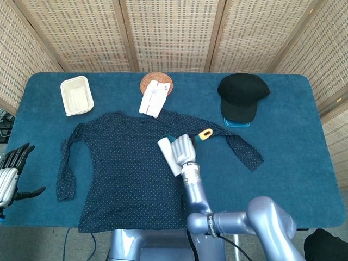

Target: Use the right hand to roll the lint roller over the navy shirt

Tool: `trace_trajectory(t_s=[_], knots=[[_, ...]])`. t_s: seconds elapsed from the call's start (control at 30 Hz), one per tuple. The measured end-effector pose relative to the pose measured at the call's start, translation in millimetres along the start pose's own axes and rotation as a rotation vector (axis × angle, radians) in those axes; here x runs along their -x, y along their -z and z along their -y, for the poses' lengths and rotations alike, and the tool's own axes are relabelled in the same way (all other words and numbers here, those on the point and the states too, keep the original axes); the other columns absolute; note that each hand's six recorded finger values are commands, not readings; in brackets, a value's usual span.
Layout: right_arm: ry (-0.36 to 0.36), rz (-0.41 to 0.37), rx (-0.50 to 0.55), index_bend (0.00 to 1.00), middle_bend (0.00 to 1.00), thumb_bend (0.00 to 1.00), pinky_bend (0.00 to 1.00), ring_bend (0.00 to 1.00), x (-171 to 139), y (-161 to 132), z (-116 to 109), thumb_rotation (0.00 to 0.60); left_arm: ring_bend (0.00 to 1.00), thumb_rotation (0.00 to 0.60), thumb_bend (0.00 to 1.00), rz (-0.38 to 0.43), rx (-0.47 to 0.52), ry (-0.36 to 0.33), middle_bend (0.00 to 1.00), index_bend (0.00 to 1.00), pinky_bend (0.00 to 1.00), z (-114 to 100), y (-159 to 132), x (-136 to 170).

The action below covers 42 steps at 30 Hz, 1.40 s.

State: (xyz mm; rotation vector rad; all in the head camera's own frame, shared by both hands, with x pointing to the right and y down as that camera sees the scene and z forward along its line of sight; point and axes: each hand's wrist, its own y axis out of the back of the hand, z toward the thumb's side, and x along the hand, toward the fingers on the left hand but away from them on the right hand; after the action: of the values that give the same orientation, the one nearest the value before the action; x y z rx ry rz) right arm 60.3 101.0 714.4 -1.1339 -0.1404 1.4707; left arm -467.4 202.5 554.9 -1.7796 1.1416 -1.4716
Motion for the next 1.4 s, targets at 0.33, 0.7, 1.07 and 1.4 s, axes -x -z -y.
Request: trace_trajectory(t_s=[0.33,0.7,1.07,1.4], knots=[[-0.012,0.021,-0.033,0.73,1.0,0.85,1.0,1.0,4,22,15,0.6,0.0,0.6,0.0,0.003,-0.007,0.007,0.0,0.0,0.0,3,-3,-1],[0.055,-0.094,-0.059,0.73,1.0,0.85,1.0,1.0,-15,-32,-15,0.6,0.0,0.6,0.0,-0.003,-0.002,0.004,0.0,0.0,0.0,2,-1,-1],[0.173,-0.219,-0.107,0.73,1.0,0.85,1.0,1.0,-56,-94,-47,0.6,0.0,0.6,0.0,-0.004,-0.002,0.007,0.0,0.0,0.0,3,0,-1],[0.21,-0.234,-0.134,0.73,1.0,0.85,1.0,1.0,-67,-101,-50,0.6,0.0,0.6,0.0,-0.003,-0.007,0.011,0.0,0.0,0.0,4,-1,-2]])
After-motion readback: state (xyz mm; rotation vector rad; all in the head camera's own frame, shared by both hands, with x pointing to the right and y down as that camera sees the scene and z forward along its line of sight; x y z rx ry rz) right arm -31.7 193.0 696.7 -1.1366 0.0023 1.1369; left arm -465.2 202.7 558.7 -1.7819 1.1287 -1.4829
